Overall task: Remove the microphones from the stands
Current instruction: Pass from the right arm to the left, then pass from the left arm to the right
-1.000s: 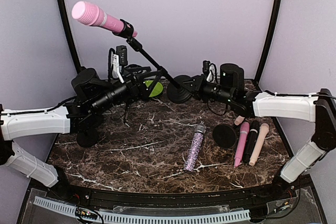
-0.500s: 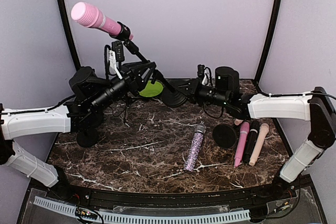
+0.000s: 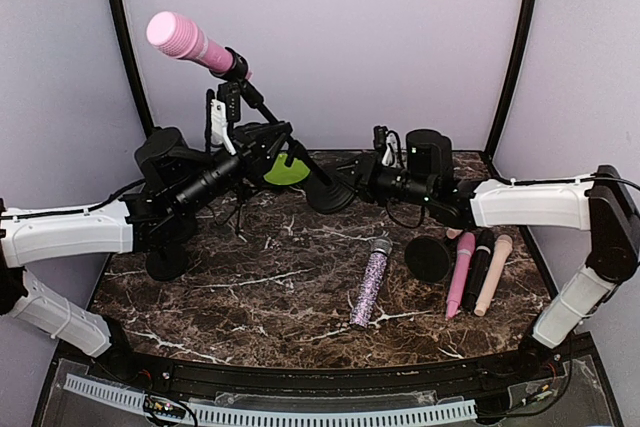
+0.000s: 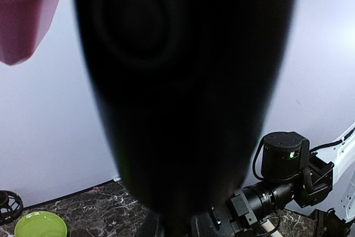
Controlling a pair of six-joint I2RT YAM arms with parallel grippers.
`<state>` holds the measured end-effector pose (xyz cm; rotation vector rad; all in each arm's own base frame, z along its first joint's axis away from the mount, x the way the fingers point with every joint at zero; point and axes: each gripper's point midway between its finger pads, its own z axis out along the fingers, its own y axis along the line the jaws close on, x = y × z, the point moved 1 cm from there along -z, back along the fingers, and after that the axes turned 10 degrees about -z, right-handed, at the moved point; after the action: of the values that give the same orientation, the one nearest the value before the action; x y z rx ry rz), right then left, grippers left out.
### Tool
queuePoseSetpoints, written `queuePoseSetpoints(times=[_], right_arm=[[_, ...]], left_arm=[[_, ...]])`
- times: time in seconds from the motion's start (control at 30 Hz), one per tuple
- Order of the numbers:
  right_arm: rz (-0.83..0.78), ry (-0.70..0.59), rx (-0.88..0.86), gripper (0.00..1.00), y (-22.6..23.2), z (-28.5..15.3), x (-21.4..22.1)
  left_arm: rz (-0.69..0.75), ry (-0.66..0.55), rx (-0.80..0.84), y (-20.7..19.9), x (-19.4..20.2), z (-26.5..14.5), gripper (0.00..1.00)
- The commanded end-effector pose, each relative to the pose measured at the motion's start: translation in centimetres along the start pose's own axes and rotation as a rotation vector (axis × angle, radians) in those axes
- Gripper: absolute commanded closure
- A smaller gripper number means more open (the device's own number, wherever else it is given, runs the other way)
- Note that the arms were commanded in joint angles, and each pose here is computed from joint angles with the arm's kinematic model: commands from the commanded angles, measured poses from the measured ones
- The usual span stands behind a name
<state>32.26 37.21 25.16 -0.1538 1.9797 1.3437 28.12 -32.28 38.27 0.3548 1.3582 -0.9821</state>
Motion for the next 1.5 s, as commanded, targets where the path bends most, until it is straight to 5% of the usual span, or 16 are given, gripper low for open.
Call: queuePoseSetpoints(times=[0.0,0.23,0.57,1.07,1.47], right_arm=[[-0.196,-0.149,-0.057,0.52,4.6,-2.5,-4.3],[-0.312,-0.185,0.036,0.24,3.3,-5.3,-4.9],[-0.554,-0.107,-0.326,0.18,9.7,-7.4,-2.5],[-0.609,-0.078,-0.498,0.35,14.1,-4.1,2.7],[-0.693,-0.012,-0.468,0.60,14.9,-0.8,5.0]], left_arm=[[0.026,-0.004,-0.038,0.1,-1.1,-1.3,1.00],[0.030,0.083,-0.064,0.7,0.5,-1.7,1.00],[0.021,0.212,0.018,0.1,4.4,-2.6,1.00],[-0.079,0.248,0.178,-2.0,6.3,-3.6,1.00],[-0.097,0.277,0.259,-3.4,6.2,-3.9,1.00]])
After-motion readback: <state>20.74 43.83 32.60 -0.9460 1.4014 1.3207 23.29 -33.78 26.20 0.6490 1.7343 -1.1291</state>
